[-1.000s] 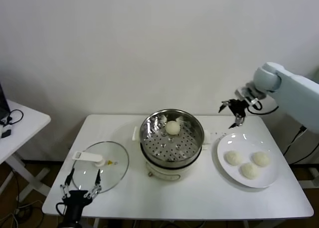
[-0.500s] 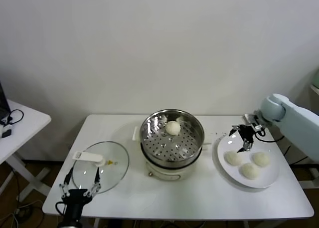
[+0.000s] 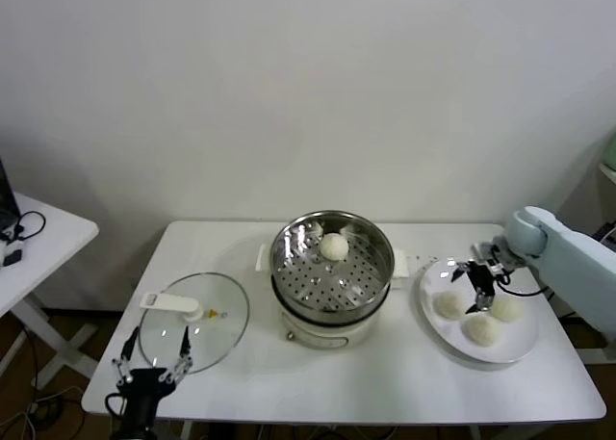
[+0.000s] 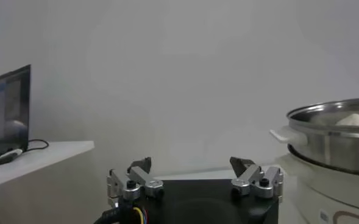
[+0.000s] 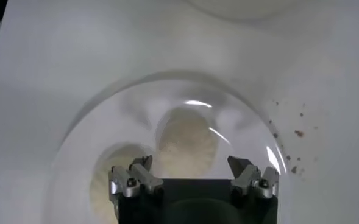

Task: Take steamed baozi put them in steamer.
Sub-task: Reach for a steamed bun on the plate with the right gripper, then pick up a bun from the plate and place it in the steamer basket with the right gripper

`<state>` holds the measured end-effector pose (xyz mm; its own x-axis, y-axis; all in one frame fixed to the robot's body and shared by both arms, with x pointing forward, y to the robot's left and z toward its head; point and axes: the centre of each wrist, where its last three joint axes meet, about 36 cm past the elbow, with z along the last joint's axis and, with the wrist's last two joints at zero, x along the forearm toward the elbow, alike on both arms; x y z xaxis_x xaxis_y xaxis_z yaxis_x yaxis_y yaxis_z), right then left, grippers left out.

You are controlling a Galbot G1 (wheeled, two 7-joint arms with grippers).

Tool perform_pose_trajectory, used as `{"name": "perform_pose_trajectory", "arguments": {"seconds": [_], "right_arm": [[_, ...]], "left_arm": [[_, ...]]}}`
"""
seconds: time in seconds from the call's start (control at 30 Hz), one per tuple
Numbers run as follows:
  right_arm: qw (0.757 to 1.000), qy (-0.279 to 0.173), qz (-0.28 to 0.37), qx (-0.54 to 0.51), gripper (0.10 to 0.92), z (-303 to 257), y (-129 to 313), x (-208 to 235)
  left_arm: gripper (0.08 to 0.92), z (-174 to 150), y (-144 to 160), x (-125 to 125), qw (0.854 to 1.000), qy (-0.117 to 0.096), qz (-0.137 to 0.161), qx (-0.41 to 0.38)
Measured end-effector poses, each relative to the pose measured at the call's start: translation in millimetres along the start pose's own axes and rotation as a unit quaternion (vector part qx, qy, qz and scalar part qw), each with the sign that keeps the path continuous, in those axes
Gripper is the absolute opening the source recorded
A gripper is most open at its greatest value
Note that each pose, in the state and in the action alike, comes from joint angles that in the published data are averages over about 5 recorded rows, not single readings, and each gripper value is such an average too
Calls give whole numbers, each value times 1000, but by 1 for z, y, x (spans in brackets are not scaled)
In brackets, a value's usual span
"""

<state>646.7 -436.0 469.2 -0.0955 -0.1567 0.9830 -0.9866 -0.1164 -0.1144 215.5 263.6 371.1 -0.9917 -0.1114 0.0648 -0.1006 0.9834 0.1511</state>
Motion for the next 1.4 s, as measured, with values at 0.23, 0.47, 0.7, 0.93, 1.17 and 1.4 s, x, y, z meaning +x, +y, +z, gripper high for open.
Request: {"name": "perform_pose_trajectory", "arguments": {"seconds": [0.23, 0.47, 0.7, 0.93, 1.17, 1.4], "right_arm": [[1000, 1, -8, -4, 823, -2, -1, -15], [1000, 2, -12, -7, 823, -3, -1, -24], [1000, -1, -12, -10, 823, -4, -2, -27], [1000, 0, -11, -15, 811, -3, -3, -27], [1000, -1, -11, -19, 731, 0, -2, -27], [1000, -3, -9, -21, 683, 2, -1, -25]], "left_arm": [[823, 1, 0, -1, 1000, 1, 0, 0], [823, 2, 0, -2, 1000, 2, -1, 0], [823, 3, 0, -2, 1000, 3, 0, 1], [823, 3, 0, -3, 1000, 3, 0, 1], [823, 3, 0, -2, 1000, 3, 0, 1], [823, 2, 0, -1, 1000, 2, 0, 1]]}}
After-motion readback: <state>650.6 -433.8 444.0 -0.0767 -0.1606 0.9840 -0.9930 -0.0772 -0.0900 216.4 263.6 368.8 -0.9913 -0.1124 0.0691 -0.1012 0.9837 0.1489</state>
